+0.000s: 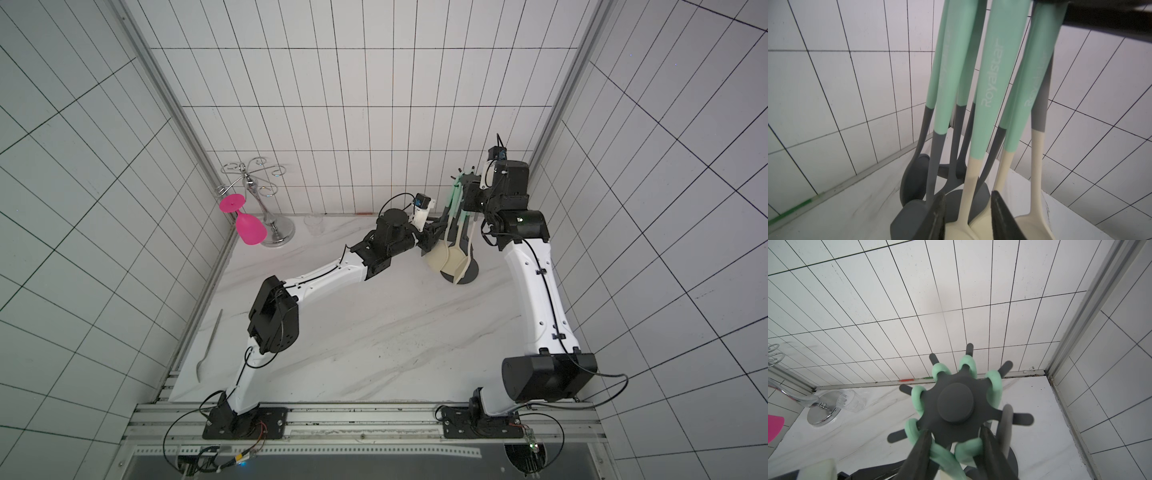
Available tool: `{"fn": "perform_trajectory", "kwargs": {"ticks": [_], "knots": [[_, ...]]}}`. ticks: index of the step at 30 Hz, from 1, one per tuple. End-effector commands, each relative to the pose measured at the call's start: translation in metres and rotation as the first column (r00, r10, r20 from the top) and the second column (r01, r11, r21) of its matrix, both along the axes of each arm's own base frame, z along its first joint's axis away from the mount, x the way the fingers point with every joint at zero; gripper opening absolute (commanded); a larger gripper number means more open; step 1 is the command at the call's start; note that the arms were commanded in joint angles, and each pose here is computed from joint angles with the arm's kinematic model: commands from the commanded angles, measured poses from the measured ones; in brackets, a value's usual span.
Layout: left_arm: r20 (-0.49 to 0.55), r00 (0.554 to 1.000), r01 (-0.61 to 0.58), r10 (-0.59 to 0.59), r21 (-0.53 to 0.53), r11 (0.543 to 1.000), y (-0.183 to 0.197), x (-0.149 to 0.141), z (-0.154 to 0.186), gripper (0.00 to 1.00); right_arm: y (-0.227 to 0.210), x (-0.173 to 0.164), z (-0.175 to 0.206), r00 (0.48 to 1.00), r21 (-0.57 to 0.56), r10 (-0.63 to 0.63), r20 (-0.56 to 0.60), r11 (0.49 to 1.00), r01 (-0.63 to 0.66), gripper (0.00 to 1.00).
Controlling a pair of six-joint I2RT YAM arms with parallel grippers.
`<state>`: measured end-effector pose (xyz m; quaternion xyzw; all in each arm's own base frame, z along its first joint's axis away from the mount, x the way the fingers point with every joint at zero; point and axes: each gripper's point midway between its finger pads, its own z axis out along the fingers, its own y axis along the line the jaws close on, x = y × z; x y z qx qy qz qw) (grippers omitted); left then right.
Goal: Take the spatula off the kitchen utensil rack
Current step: Move the rack to the center of the board, then take off the spatula from the rack.
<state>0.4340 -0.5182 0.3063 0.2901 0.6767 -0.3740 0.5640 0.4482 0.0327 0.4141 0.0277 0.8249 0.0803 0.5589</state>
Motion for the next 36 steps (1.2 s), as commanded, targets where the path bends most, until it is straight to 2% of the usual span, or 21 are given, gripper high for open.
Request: {"fn": "perform_trajectory", "kwargs": {"ticks": [1,7,11,15,21,26,28,31,32,36], "knots": [[0.043,0.998,0.048,-0.044,-0.073,0.996,-0.002,-0.003,0.034,0.28,0.007,-0.012,-0.062,0.981,0.017,0.018,-0.194,1.0,-0.015,0.0],[0.039,0.996,0.088,-0.083,-0.15,0.985,-0.024,0.003,0.041,0.34,0.01,-0.02,-0.068,0.978,0.036,0.03,-0.209,0.999,-0.023,0.0],[0.036,0.997,0.073,-0.068,-0.148,0.986,-0.035,0.014,0.033,0.44,0.01,-0.026,-0.066,0.978,0.039,0.033,-0.204,0.999,-0.025,0.0],[0.025,0.998,0.058,-0.055,-0.138,0.989,-0.039,0.02,0.02,0.46,0.011,-0.028,-0.067,0.977,0.041,0.036,-0.209,0.999,-0.028,0.0],[0.009,0.997,0.08,-0.08,-0.124,0.989,-0.04,0.014,0.007,0.3,0.014,-0.027,-0.074,0.973,0.056,0.051,-0.227,0.998,-0.039,0.0],[0.016,0.994,0.107,-0.106,-0.123,0.987,-0.04,0.005,0.007,0.27,0.014,-0.025,-0.079,0.97,0.058,0.051,-0.237,0.998,-0.038,0.0],[0.016,0.994,0.107,-0.106,-0.114,0.988,-0.041,0.003,0.007,0.21,0.015,-0.025,-0.078,0.97,0.063,0.054,-0.236,0.997,-0.04,0.0],[0.02,0.996,0.093,-0.092,-0.113,0.989,-0.036,0.002,0.012,0.03,0.014,-0.027,-0.076,0.971,0.058,0.051,-0.233,0.998,-0.038,0.0],[0.029,0.996,0.091,-0.088,-0.117,0.989,-0.034,0.001,0.016,0.0,0.014,-0.027,-0.076,0.971,0.054,0.049,-0.233,0.998,-0.038,0.0],[0.057,0.996,0.082,-0.075,-0.136,0.987,-0.018,-0.003,0.032,0.0,0.01,-0.029,-0.078,0.969,0.03,0.034,-0.243,0.999,-0.027,0.0]]}}
